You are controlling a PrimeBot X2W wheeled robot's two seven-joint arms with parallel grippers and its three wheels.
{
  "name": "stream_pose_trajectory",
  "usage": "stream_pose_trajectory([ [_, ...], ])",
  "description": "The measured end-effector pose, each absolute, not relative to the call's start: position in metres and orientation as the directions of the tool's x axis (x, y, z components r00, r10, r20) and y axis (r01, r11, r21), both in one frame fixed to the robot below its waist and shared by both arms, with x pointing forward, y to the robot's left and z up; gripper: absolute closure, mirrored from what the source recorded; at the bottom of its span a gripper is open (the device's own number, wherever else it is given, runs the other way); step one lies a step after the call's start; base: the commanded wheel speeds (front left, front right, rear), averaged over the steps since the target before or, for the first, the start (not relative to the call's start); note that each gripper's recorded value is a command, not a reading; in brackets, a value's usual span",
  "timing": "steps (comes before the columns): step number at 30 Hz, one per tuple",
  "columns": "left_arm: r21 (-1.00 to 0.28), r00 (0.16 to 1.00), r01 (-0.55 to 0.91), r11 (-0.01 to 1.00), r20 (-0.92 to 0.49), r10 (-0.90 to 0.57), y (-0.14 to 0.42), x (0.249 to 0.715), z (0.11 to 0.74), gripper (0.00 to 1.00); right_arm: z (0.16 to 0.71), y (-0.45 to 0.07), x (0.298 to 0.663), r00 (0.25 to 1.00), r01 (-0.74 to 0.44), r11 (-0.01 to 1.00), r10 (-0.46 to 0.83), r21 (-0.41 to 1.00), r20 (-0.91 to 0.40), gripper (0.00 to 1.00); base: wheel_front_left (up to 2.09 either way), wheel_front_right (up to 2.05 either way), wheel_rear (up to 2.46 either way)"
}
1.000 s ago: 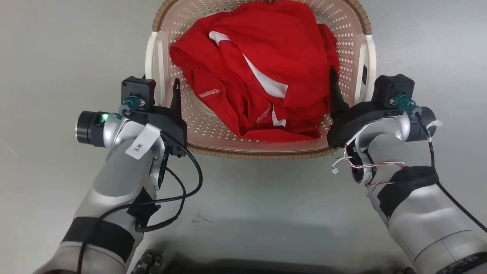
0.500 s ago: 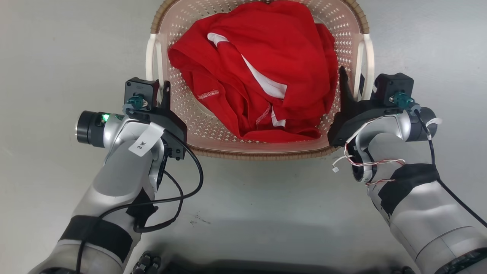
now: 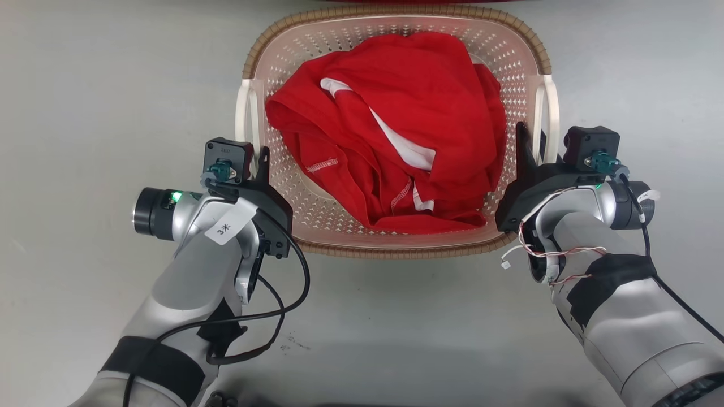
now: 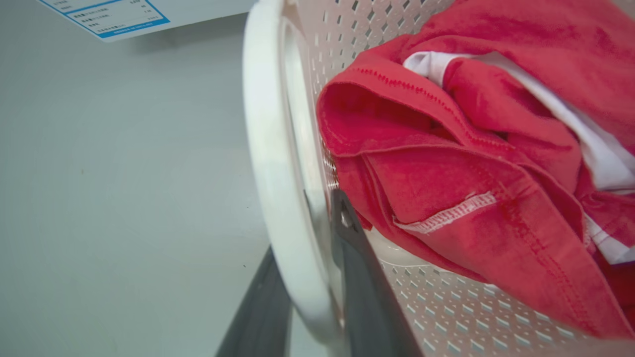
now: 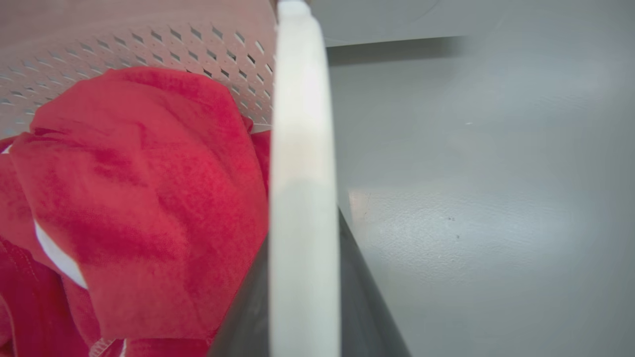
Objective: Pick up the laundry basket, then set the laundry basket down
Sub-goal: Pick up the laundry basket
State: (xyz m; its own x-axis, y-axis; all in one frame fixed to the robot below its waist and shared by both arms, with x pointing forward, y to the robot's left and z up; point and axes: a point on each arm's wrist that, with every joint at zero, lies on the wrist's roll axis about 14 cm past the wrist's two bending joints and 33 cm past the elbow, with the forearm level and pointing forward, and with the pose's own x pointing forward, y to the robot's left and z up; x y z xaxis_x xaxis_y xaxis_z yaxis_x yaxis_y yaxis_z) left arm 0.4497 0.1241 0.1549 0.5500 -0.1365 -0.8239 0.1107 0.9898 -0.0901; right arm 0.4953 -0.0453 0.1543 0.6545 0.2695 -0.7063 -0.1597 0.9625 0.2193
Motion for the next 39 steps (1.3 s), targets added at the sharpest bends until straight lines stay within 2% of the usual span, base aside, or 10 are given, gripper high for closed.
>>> stream_pose_trajectory([
  [11,-0.113,0.572,0.11,0.988,-0.805,-0.156,0.115,0.451,0.182,1.0,0.185,-0.052,0.503,0.686,-0.162,0.966,0.258,0.203,-0.68,1.0,0.0,0.0,0.0],
  [17,-0.113,0.577,0.129,0.985,-0.799,-0.167,0.11,0.447,0.198,1.0,0.199,-0.056,0.496,0.685,-0.162,0.968,0.249,0.19,-0.684,1.0,0.0,0.0,0.0],
  [32,-0.134,0.508,0.142,0.981,-0.841,-0.188,0.103,0.385,0.23,1.0,0.222,-0.062,0.425,0.6,-0.143,0.971,0.238,0.19,-0.764,1.0,0.0,0.0,0.0],
  [39,-0.126,0.504,0.139,0.982,-0.845,-0.18,0.106,0.366,0.248,1.0,0.244,-0.056,0.404,0.59,-0.157,0.966,0.259,0.206,-0.765,1.0,0.0,0.0,0.0],
])
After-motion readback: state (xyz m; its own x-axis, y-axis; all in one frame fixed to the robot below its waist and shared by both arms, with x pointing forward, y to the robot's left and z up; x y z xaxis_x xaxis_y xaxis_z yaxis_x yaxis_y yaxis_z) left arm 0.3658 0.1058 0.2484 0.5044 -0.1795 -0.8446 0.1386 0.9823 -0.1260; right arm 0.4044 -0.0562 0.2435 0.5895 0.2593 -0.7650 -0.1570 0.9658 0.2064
